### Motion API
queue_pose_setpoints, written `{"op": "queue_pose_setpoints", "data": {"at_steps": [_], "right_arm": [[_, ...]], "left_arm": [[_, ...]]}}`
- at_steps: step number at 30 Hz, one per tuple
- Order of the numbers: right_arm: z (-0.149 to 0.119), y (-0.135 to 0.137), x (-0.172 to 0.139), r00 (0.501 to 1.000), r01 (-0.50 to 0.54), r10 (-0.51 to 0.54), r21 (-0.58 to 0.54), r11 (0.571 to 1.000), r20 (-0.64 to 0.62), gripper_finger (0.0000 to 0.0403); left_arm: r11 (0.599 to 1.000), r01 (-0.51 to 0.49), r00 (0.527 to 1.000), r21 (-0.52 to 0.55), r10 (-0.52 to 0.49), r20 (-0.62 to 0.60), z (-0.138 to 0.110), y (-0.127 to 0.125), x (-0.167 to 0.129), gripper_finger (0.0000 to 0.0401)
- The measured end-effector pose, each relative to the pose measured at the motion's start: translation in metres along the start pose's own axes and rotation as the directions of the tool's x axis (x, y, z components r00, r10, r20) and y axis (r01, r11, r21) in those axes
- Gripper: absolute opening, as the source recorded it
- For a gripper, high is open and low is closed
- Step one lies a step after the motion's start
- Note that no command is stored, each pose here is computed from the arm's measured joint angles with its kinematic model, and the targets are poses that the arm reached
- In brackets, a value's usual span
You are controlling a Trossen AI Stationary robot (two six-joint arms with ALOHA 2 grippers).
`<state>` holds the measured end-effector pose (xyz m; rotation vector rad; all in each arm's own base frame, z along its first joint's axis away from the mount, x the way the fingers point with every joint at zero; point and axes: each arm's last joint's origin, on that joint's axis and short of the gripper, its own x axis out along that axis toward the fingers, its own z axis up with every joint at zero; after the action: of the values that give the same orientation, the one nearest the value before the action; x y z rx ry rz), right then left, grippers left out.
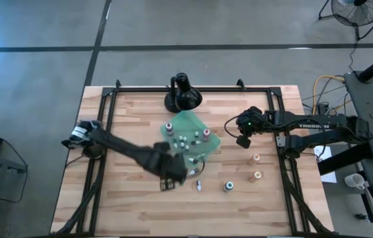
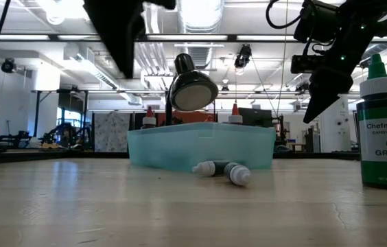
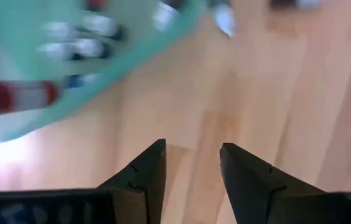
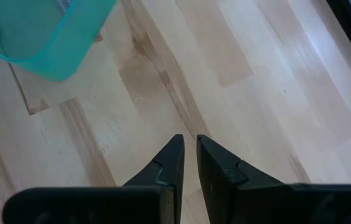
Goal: Pick & Place food coloring
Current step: Adjust the small green food coloring bottle
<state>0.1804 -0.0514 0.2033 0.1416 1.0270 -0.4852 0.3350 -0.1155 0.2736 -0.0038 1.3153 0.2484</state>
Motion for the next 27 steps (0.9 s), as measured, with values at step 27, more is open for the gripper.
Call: {"op": "queue_pose_setpoints", "data": {"at_steps": [27], "right_arm": [[-0.008,0.0,0.0,0.997,-0.021,0.018,-0.033,0.999,-0.081,0.0038]], "left_arm": [[0.921,0.194,0.863,-0.339,0.004,0.506,-0.017,-0.037,0.111,0.0124]]}}
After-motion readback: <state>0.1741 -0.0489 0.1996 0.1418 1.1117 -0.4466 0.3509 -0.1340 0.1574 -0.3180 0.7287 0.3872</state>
